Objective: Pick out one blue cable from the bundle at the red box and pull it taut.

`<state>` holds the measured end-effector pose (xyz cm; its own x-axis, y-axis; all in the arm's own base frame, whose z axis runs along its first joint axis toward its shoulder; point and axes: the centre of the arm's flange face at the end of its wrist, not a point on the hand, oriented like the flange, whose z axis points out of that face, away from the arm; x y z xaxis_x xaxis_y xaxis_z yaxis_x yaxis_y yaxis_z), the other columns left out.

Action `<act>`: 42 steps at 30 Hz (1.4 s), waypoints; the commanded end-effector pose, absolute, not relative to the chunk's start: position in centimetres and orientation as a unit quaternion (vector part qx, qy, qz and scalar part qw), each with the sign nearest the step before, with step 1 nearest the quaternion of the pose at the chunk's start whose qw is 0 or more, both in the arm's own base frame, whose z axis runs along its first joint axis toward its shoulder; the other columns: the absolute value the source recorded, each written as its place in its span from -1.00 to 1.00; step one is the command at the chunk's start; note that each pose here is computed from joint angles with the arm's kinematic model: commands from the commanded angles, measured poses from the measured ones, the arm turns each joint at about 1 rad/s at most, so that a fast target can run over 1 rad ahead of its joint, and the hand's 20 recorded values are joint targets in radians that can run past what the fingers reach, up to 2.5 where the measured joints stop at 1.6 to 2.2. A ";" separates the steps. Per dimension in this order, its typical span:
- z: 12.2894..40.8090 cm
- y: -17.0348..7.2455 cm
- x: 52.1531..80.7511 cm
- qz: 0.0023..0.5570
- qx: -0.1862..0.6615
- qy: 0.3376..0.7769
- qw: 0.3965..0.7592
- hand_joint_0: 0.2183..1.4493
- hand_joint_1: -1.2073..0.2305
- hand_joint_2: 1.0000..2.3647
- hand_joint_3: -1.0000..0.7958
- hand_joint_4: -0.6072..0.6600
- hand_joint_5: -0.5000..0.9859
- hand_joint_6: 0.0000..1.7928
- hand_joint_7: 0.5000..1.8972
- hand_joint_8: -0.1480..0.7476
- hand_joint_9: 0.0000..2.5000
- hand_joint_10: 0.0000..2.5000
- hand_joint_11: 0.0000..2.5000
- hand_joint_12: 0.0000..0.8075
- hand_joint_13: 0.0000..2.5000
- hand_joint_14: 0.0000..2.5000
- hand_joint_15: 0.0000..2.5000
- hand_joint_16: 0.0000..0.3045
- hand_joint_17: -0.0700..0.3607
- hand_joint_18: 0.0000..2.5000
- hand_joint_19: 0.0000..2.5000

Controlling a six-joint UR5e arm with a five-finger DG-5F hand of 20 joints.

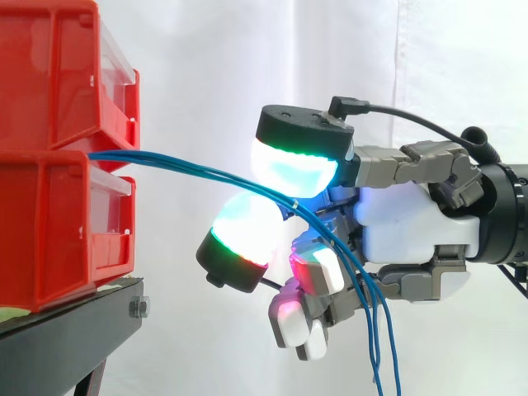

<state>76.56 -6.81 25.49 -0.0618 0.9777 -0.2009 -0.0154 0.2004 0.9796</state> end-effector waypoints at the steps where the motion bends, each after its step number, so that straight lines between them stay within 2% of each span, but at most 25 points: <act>1: 25.6 -6.9 76.5 0.462 0.431 0.564 0.532 -0.33 -0.04 -0.99 -0.05 0.28 -0.45 -0.11 -0.48 0.04 -0.06 -0.98 -0.50 -0.06 -0.23 -0.99 -0.68 -0.60 -0.04 -0.43 -0.37; 6: 25.5 -6.9 76.5 0.461 0.431 0.565 0.532 -0.35 -0.08 -0.98 -0.08 0.29 -0.46 -0.11 -0.48 0.04 -0.05 -0.98 -0.50 -0.06 -0.22 -0.99 -0.67 -0.60 -0.04 -0.42 -0.37; 11: 25.5 -6.9 76.4 0.461 0.432 0.566 0.529 -0.41 -0.18 -0.98 -0.21 0.21 -0.47 -0.10 -0.47 -0.02 -0.09 -0.98 -0.48 -0.14 -0.25 -0.98 -0.65 -0.65 -0.13 -0.47 -0.35; 16: 25.6 -6.9 76.4 0.464 0.431 0.568 0.526 -0.45 -0.17 -0.99 -0.31 0.22 -0.47 -0.09 -0.50 -0.02 -0.08 -0.98 -0.49 -0.13 -0.25 -0.99 -0.66 -0.65 -0.12 -0.47 -0.35; 25: 25.8 -7.2 76.4 0.463 0.431 0.569 0.525 -0.40 -0.13 -0.98 -0.17 0.16 -0.46 -0.01 -0.56 0.00 -0.05 -0.98 -0.48 -0.14 -0.24 -0.99 -0.65 -0.66 -0.13 -0.47 -0.35; 29: 26.2 -7.4 76.5 0.465 0.429 0.570 0.524 -0.39 -0.16 -0.98 -0.10 0.18 -0.45 0.01 -0.60 0.06 -0.04 -0.98 -0.49 -0.05 -0.22 -0.99 -0.68 -0.60 -0.04 -0.41 -0.37; 37: 26.9 -7.8 76.6 0.465 0.429 0.574 0.521 -0.38 -0.24 -0.98 -0.11 0.17 -0.47 0.01 -0.67 0.03 -0.10 -0.98 -0.47 -0.07 -0.25 -0.98 -0.66 -0.61 -0.05 -0.43 -0.35; 42: 26.8 -8.2 76.5 0.465 0.429 0.575 0.520 -0.32 -0.39 -0.98 -0.13 -0.05 -0.50 0.04 -0.69 -0.05 -0.11 -0.98 -0.42 -0.16 -0.28 -0.99 -0.64 -0.66 -0.13 -0.46 -0.34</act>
